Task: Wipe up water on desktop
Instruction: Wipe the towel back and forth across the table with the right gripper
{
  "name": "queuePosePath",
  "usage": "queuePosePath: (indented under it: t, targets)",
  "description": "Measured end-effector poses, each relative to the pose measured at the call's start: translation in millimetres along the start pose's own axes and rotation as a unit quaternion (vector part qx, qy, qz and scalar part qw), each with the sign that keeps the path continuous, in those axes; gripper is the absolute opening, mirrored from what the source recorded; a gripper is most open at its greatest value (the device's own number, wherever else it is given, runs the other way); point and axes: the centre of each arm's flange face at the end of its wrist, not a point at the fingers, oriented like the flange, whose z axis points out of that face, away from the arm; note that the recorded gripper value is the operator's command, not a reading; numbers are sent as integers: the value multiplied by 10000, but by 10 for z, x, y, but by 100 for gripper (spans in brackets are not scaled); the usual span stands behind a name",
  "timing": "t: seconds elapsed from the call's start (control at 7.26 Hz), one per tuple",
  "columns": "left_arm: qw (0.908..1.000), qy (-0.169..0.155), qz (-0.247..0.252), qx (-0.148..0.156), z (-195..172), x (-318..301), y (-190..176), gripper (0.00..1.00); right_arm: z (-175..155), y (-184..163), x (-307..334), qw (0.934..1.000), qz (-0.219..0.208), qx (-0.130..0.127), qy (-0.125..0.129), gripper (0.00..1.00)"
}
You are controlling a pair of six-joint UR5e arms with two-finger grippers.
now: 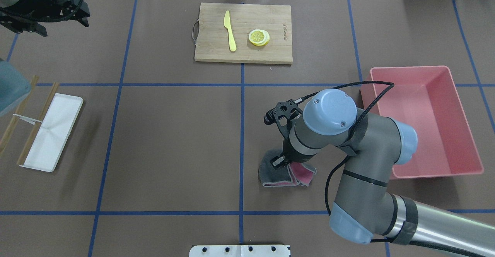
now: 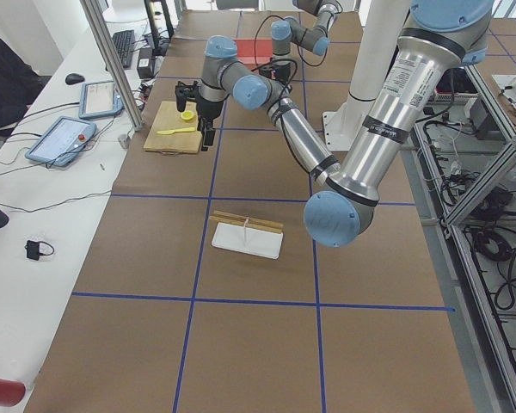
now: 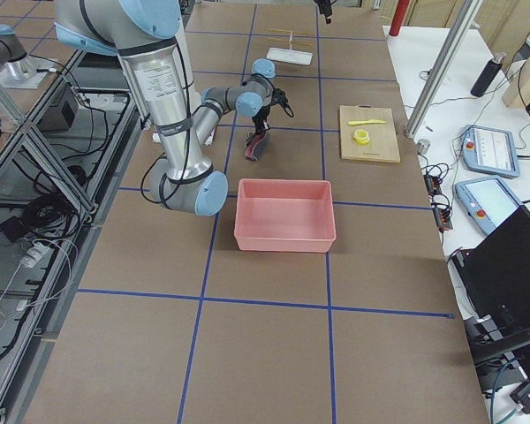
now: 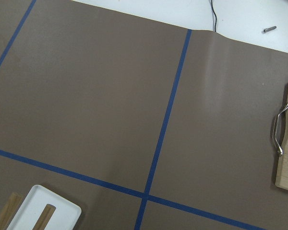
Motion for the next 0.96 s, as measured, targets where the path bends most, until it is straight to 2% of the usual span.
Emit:
queuePosePath:
  t: [0.14,0.28,0.69,0.96]
  targets:
    - [10000,-2,-2,-5,5,1,1,98,154,-215,389,9998,102,123,88,0]
    - [10000,-3,-3,-9,9,4,4,98,172,-408,788,9996,160,198,129,0]
    - [10000,-1,-1,-13,11,5,9,98,-160,-702,1457,9991,301,306,45,0]
    - [10000,6,2,-11,7,4,13,98,-245,-777,1686,9988,312,358,145,0]
